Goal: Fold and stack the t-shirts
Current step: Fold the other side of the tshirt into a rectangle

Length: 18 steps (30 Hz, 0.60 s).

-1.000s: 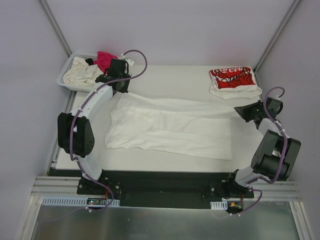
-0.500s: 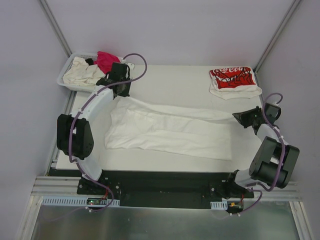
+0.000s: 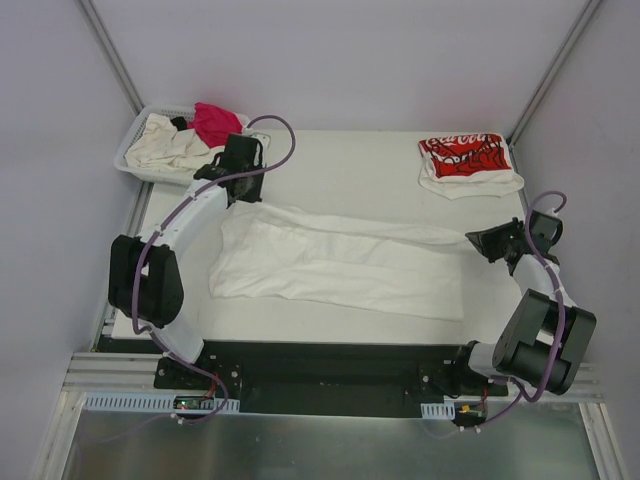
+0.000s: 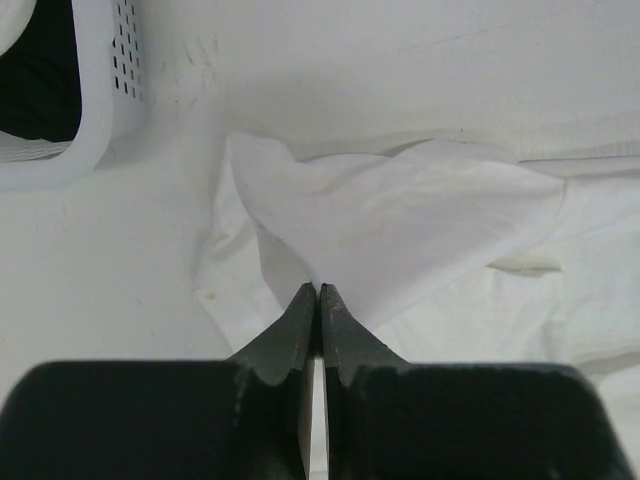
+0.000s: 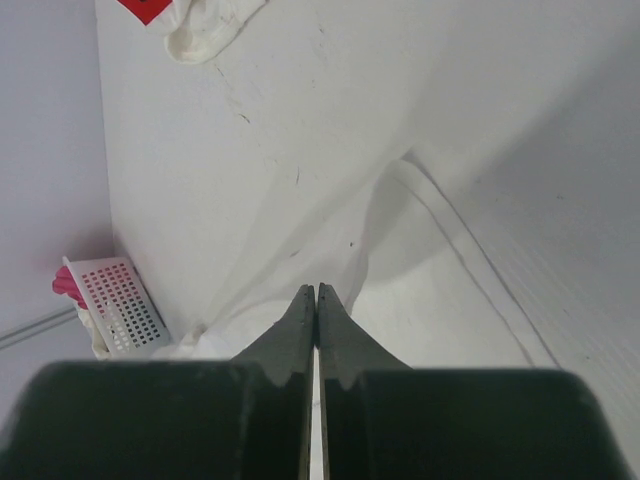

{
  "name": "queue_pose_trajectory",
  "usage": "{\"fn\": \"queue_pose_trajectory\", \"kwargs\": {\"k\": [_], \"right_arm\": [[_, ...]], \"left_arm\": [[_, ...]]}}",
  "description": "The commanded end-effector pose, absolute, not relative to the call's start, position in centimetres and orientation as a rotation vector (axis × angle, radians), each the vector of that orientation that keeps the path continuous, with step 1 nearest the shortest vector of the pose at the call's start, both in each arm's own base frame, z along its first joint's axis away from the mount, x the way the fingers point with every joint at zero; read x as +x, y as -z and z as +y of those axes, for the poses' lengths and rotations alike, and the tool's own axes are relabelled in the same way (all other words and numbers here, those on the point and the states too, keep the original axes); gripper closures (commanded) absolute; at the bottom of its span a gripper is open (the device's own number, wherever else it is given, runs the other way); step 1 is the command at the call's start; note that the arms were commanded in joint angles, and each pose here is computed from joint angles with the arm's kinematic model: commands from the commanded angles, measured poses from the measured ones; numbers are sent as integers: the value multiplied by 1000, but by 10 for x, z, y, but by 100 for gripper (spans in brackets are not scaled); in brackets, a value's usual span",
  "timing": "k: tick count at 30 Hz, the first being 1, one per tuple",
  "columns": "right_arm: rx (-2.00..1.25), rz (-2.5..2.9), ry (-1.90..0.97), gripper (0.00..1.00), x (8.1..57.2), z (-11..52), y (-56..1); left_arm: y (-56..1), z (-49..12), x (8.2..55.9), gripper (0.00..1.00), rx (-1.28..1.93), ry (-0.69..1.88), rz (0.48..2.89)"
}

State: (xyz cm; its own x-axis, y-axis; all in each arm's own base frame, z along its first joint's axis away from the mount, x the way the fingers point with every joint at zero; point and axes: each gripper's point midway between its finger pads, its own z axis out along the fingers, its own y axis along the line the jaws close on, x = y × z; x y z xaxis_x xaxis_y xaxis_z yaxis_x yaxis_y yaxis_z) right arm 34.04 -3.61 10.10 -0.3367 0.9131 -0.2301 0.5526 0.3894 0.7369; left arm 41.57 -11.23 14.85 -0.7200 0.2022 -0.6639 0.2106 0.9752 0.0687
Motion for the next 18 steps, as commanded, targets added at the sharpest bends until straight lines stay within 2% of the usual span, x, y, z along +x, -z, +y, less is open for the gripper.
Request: {"fn": "queue_pose_trajectory", "kwargs": {"k": [1, 18], "right_arm": [[1248, 2036, -687, 99, 333, -39, -101], [1236, 2103, -636, 99, 319, -35, -97]], "left_arm": [[-176, -110, 412, 100, 216, 18, 2324], [-177, -103, 385, 100, 153, 8, 2318]]}}
